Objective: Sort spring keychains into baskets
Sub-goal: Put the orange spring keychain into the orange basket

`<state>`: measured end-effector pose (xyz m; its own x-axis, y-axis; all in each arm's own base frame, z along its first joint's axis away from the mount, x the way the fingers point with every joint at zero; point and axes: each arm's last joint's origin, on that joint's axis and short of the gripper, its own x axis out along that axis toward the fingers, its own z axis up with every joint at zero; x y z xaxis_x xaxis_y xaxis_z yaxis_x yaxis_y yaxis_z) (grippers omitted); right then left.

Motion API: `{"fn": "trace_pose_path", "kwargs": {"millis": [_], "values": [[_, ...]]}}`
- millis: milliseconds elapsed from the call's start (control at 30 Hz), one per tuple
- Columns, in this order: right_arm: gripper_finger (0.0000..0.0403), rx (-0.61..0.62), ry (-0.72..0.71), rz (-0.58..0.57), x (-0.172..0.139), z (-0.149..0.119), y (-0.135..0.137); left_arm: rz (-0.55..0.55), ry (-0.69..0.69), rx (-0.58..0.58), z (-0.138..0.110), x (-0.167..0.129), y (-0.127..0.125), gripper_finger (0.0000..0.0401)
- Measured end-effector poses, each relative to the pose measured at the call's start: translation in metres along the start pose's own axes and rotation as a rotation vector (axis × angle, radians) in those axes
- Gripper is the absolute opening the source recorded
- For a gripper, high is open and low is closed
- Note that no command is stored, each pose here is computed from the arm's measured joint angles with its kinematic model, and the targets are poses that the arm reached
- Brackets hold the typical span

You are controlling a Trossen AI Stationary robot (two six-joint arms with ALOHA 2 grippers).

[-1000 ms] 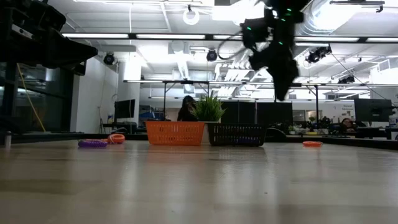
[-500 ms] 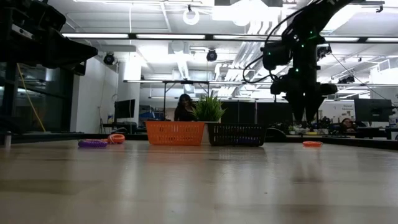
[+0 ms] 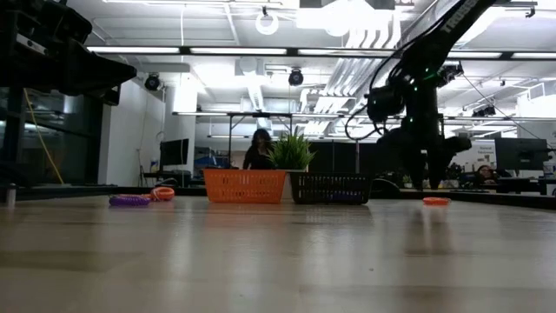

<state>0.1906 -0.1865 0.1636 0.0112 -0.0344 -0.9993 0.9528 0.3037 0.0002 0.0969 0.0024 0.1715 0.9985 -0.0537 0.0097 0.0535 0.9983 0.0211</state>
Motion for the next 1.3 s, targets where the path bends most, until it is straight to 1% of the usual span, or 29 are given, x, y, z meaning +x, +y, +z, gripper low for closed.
{"fn": "trace_pose_path", "kwargs": {"millis": [167,400,600,733,1100,1200,1300], "values": [[0.0179,-0.008,0.021,0.011,0.012,0.006,0.000,0.000,0.000,0.000,0.000,0.000,0.000,0.0001],[0.0179,-0.006,0.071,-0.009,0.027,0.009,0.000,0.000,0.000,0.000,0.000,0.000,0.000,0.0001],[0.0169,-0.029,0.097,0.030,0.032,0.011,0.003,0.000,0.000,0.000,0.000,0.000,0.000,0.0001],[0.0142,-0.043,0.107,0.035,0.034,0.010,0.004,0.000,0.000,0.000,0.000,0.000,0.000,0.0001],[0.0038,-0.095,0.124,0.037,0.034,0.007,0.007,0.000,0.000,0.000,0.000,0.000,0.000,0.0001],[0.0020,-0.099,0.126,0.034,0.034,0.006,0.008,0.000,0.000,0.000,0.000,0.000,0.000,0.0001],[0.0015,-0.113,0.120,0.032,0.033,0.005,0.009,0.000,0.000,0.000,0.000,0.000,0.000,0.0001]]}}
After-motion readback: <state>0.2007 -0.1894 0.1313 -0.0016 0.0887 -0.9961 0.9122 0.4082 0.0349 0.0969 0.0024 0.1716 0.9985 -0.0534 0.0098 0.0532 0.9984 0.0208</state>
